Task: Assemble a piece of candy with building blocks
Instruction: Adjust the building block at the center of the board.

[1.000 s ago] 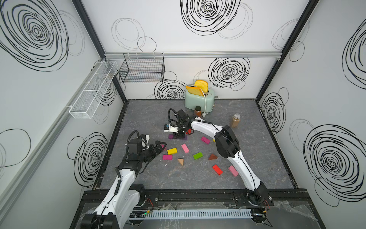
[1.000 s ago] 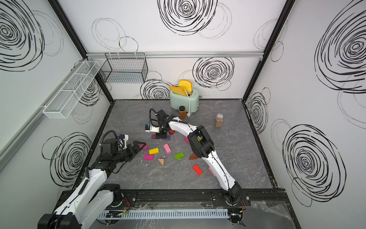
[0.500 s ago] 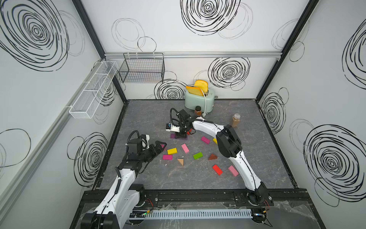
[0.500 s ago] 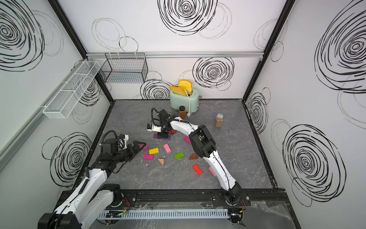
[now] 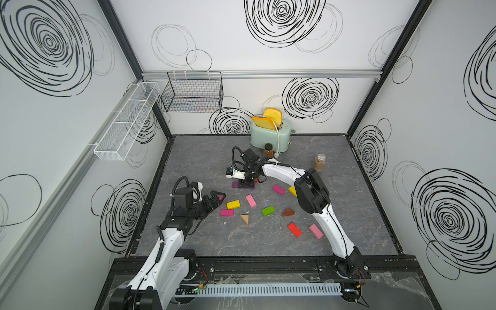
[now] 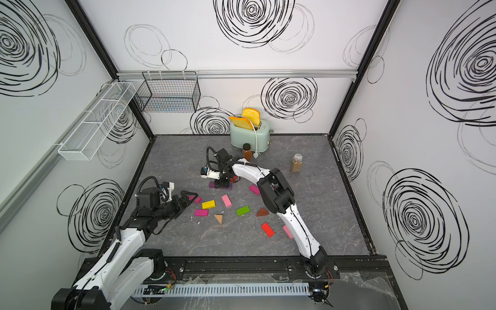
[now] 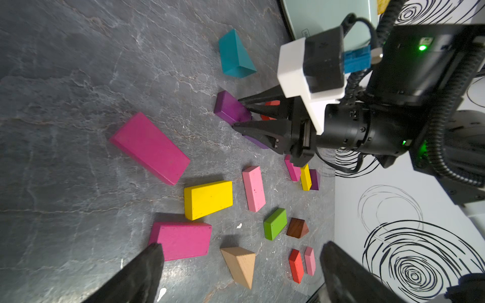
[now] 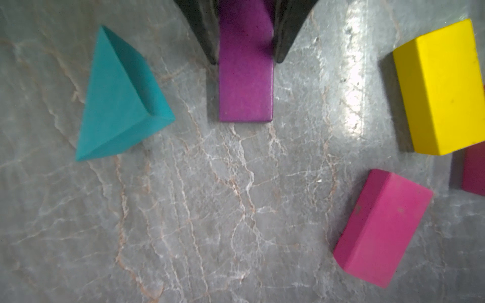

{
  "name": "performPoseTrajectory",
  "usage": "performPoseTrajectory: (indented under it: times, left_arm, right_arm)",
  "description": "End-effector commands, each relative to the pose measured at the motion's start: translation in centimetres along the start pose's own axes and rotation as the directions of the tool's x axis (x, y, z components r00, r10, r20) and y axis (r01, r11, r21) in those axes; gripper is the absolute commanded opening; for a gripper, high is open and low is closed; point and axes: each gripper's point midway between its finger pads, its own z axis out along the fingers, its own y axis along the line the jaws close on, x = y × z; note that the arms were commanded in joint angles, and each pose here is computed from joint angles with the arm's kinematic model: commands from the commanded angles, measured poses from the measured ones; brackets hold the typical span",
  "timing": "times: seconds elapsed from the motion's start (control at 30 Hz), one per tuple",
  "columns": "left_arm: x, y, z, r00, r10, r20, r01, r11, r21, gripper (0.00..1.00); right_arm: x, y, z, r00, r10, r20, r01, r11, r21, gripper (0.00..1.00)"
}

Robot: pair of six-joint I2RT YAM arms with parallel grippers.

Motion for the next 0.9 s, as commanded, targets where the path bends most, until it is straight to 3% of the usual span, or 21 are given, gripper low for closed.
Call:
performPoseTrajectory:
  times: [0.0, 0.2, 0.3, 0.47, 0.63, 0.73, 0.87]
  left_arm:
    - [-0.8, -0.8, -0.1, 0.999, 0.032, 0.024, -0.033, 0.999, 0.030, 0.98]
    - [-0.8, -0.7, 0.0, 0.999, 0.031, 0.026, -0.032, 0.999, 0.027, 0.98]
    - [-0.9, -0.7, 0.0, 0.999, 0.032, 0.027, -0.033, 0.999, 0.028, 0.98]
    - [-0.9, -0.7, 0.0, 0.999, 0.032, 0.028, -0.033, 0.999, 0.025, 0.98]
    - [-1.3, -0.9, -0.1, 0.998, 0.047, 0.040, -0.048, 0.999, 0.018, 0.98]
    - [-1.9, -1.4, -0.4, 0.995, 0.078, 0.057, -0.078, 0.997, 0.008, 0.98]
    - [-2.8, -2.6, -0.4, 0.985, 0.164, 0.062, -0.163, 0.986, -0.022, 0.98]
  right_arm:
    - [2.0, 1.6, -0.2, 0.998, 0.026, -0.052, -0.029, 0.997, -0.066, 0.30]
    - [2.2, 1.6, -0.2, 0.998, 0.023, -0.050, -0.027, 0.997, -0.069, 0.33]
    - [2.1, 1.4, -0.2, 0.999, 0.018, -0.046, -0.021, 0.998, -0.060, 0.42]
    - [0.7, 0.4, -1.4, 1.000, 0.011, -0.003, -0.011, 1.000, -0.019, 0.66]
    - [-1.9, -0.7, -4.8, 0.996, 0.012, 0.091, -0.015, 0.999, 0.034, 0.77]
    - [-2.2, -1.0, -7.5, 0.990, 0.090, 0.113, -0.101, 0.991, 0.093, 0.78]
    - [-0.6, 1.0, -11.8, 0.945, 0.282, 0.164, -0.308, 0.938, 0.157, 0.79]
